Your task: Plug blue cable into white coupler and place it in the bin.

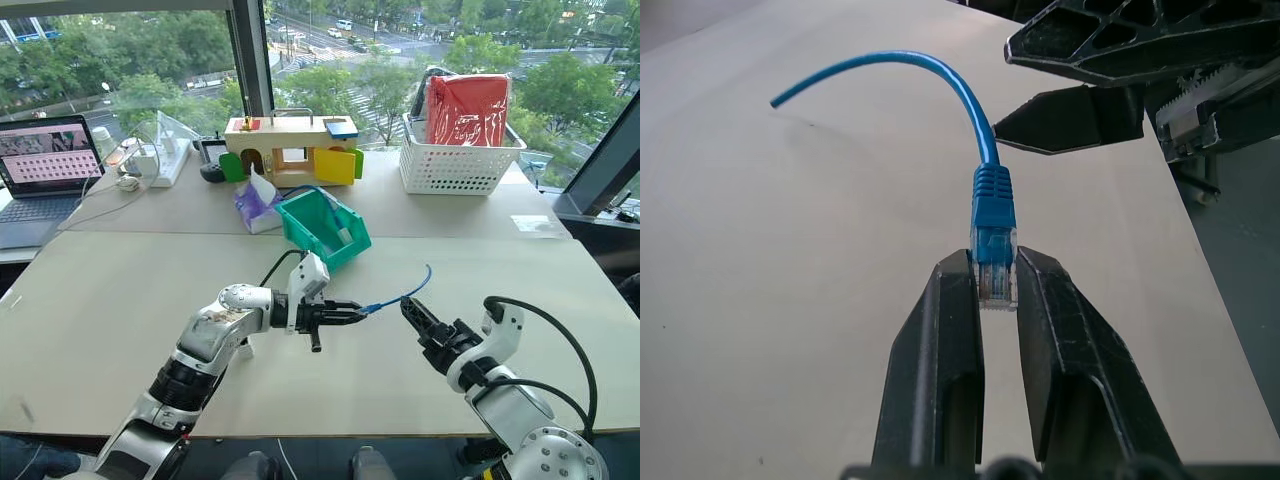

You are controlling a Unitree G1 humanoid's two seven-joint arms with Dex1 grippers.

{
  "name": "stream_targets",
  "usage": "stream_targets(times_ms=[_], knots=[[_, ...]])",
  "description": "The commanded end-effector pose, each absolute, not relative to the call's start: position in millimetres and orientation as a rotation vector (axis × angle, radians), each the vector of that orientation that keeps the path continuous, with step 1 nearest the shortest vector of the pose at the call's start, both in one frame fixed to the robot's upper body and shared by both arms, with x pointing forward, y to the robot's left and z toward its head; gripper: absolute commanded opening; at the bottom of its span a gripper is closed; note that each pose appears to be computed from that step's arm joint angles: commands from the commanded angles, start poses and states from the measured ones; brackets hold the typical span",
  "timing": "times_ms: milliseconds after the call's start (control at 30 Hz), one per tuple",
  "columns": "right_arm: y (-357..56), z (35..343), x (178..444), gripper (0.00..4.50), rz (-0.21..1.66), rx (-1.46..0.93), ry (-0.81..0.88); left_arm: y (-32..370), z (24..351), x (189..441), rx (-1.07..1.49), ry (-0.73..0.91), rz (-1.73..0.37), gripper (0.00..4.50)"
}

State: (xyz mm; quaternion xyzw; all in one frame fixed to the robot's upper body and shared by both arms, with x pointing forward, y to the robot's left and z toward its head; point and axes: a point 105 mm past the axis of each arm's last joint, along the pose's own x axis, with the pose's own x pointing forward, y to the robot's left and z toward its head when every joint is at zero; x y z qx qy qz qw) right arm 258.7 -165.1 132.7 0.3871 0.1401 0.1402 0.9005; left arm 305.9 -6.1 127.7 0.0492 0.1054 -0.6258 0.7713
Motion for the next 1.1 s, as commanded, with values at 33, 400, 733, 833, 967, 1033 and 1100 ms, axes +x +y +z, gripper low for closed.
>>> stream_targets(times_ms=[33, 400, 733, 833, 967, 1033, 1100], knots=[[-105, 138, 252, 4.5, 0.469, 1.101, 0.272, -9, 142, 304, 0.117, 0.17, -1.369, 0.14], [-95, 144, 248, 4.5, 0.519, 1.148, 0.356, -14, 142, 301, 0.093, 0.162, -1.363, 0.14], [-107, 142, 254, 4.5, 0.435, 1.149, 0.35, -14, 142, 300, 0.091, 0.161, -1.354, 0.14], [-117, 143, 255, 4.5, 0.389, 1.118, 0.321, -13, 141, 300, 0.092, 0.163, -1.35, 0.14], [-121, 144, 254, 4.5, 0.365, 1.116, 0.297, -12, 141, 299, 0.091, 0.165, -1.349, 0.14], [-119, 145, 254, 4.5, 0.374, 1.119, 0.297, -13, 141, 299, 0.091, 0.166, -1.351, 0.14], [-118, 146, 254, 4.5, 0.38, 1.112, 0.29, -14, 141, 299, 0.093, 0.166, -1.355, 0.14]])
